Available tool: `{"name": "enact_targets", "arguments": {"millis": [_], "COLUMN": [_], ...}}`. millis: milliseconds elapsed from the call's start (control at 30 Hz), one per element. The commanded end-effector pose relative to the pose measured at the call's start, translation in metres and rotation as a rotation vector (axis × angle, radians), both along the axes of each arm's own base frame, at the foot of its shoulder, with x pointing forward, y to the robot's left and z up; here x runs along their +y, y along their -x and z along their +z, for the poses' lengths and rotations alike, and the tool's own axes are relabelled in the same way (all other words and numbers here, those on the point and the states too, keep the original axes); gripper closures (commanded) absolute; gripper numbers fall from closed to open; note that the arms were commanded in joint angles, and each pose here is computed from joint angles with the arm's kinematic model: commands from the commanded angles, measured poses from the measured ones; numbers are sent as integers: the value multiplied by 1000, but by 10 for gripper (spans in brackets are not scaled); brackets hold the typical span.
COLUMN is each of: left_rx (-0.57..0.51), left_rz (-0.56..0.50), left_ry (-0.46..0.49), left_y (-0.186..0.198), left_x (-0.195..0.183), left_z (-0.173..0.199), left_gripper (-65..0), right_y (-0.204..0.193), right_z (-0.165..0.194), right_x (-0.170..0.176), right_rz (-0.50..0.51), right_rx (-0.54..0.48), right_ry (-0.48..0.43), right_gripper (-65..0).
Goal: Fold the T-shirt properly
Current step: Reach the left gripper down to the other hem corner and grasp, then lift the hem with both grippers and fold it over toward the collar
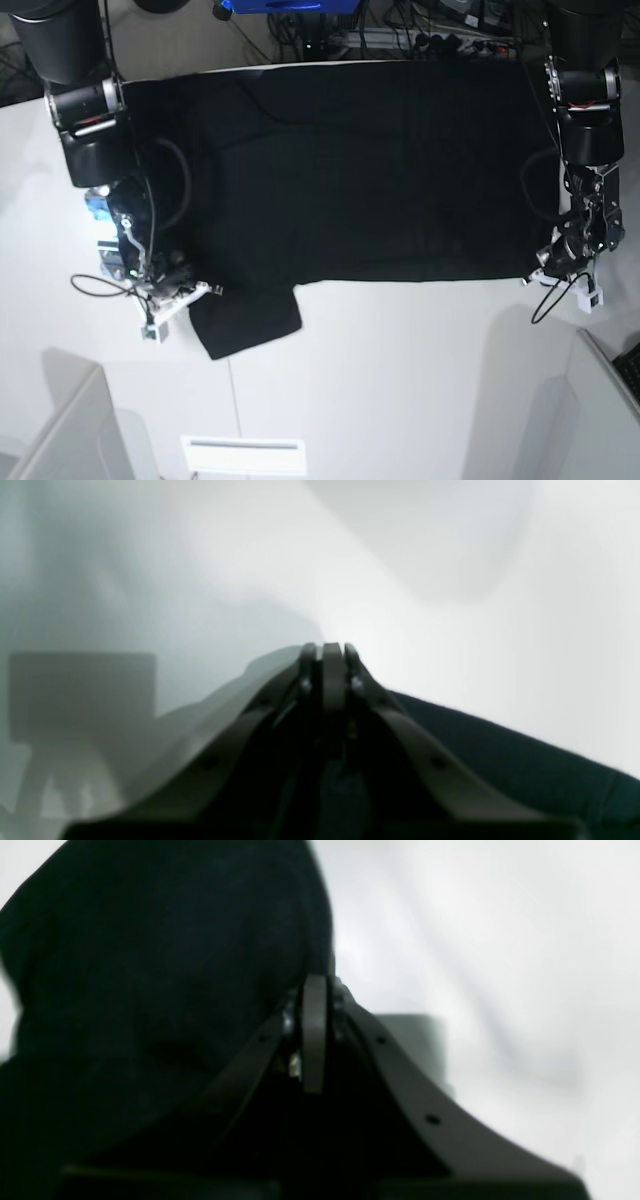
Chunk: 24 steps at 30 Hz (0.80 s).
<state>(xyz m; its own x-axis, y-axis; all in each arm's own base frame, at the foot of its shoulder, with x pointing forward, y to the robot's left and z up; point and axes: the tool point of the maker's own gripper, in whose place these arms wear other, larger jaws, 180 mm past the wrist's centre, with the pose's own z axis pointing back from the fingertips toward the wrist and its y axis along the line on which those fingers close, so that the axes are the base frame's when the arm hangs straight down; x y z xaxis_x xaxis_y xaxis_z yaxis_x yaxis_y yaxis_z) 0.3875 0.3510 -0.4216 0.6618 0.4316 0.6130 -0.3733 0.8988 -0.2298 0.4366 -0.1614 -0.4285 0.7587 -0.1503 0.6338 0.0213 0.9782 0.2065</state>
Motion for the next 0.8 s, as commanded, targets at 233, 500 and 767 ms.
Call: {"name": "enact_targets", "arguments": {"millis": [233,500,767], "left_rx": [-82,-144,-170], "left_rz": [-53,-42,-69], "left_ry": [-63,-65,-96], "left_y": [-1,19,45], "left_x": [7,14,12], "left_z": [39,68,98], "left_gripper": [0,0,0], "right_y": [-13,3,29], "right_z": [55,67,72], "right_x": [-20,-29,-37], "right_rz": [-59,-88,-107], "right_rx": [-163,-164,-165], "right_ry": [-57,-94,-111], "right_gripper": [0,0,0]}}
